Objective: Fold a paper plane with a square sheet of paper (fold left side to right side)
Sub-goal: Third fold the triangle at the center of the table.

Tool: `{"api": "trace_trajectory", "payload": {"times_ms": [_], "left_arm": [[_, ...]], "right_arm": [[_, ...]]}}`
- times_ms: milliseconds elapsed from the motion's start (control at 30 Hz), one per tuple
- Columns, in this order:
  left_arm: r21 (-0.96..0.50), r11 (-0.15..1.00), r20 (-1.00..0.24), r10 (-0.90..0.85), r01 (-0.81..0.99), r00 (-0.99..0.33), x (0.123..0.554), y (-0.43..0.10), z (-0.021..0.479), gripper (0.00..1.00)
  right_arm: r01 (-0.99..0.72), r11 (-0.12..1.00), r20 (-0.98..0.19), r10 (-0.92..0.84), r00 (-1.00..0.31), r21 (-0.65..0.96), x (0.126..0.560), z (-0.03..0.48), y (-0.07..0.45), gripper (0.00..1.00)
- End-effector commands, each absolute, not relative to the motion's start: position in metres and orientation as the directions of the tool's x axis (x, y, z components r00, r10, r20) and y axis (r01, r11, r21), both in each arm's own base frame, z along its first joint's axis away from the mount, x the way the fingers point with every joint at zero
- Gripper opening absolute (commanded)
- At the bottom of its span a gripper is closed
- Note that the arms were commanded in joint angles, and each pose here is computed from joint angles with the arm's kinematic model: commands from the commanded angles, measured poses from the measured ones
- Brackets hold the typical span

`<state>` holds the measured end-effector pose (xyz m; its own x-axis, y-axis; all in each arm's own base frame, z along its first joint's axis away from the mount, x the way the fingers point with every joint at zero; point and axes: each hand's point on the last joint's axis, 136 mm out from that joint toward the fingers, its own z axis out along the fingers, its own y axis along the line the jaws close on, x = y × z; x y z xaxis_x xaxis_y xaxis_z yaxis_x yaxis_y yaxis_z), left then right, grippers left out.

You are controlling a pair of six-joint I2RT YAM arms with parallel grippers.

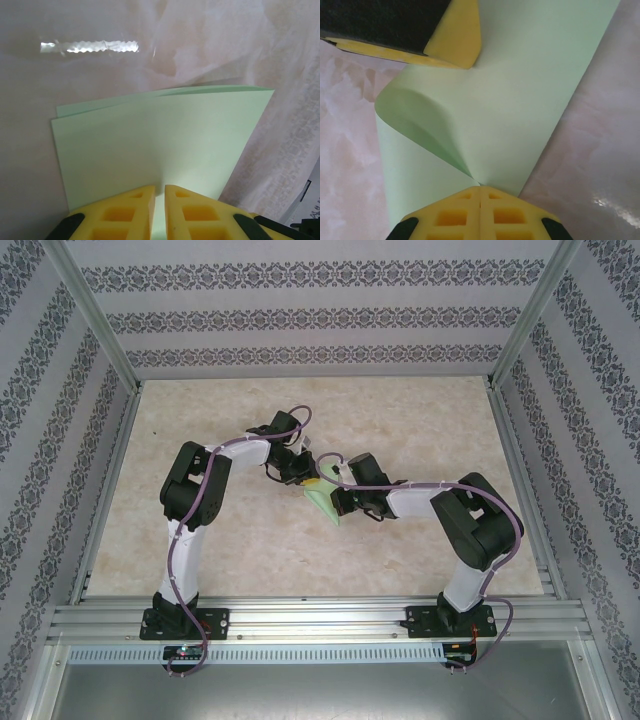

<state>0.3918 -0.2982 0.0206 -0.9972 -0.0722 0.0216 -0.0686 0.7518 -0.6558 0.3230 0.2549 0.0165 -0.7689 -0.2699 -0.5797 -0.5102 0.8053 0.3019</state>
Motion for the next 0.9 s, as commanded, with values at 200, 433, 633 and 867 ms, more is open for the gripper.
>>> {"api": "trace_trajectory", "payload": {"times_ms": [200,433,633,867], "left_arm": [[-0.574,0.813,0.084,-0.059,-0.096,-0.995,0.374,-0.289,-0.02,0.16],[-0.573,0.814,0.088,-0.061,-0.1,-0.994,0.373,-0.289,-0.021,0.16],[-0.572,0.814,0.09,-0.059,-0.1,-0.994,0.373,-0.29,-0.022,0.16],[-0.573,0.813,0.09,-0.057,-0.098,-0.994,0.373,-0.29,-0.022,0.16]], "right_arm": [[-0.495,0.808,-0.589,-0.24,-0.772,0.319,0.329,0.026,0.255,0.0],[-0.501,0.803,-0.6,-0.236,-0.764,0.322,0.329,0.032,0.256,0.0],[-0.503,0.803,-0.605,-0.235,-0.761,0.321,0.329,0.035,0.256,0.0],[-0.495,0.812,-0.59,-0.243,-0.77,0.31,0.331,0.031,0.254,0.0]]}}
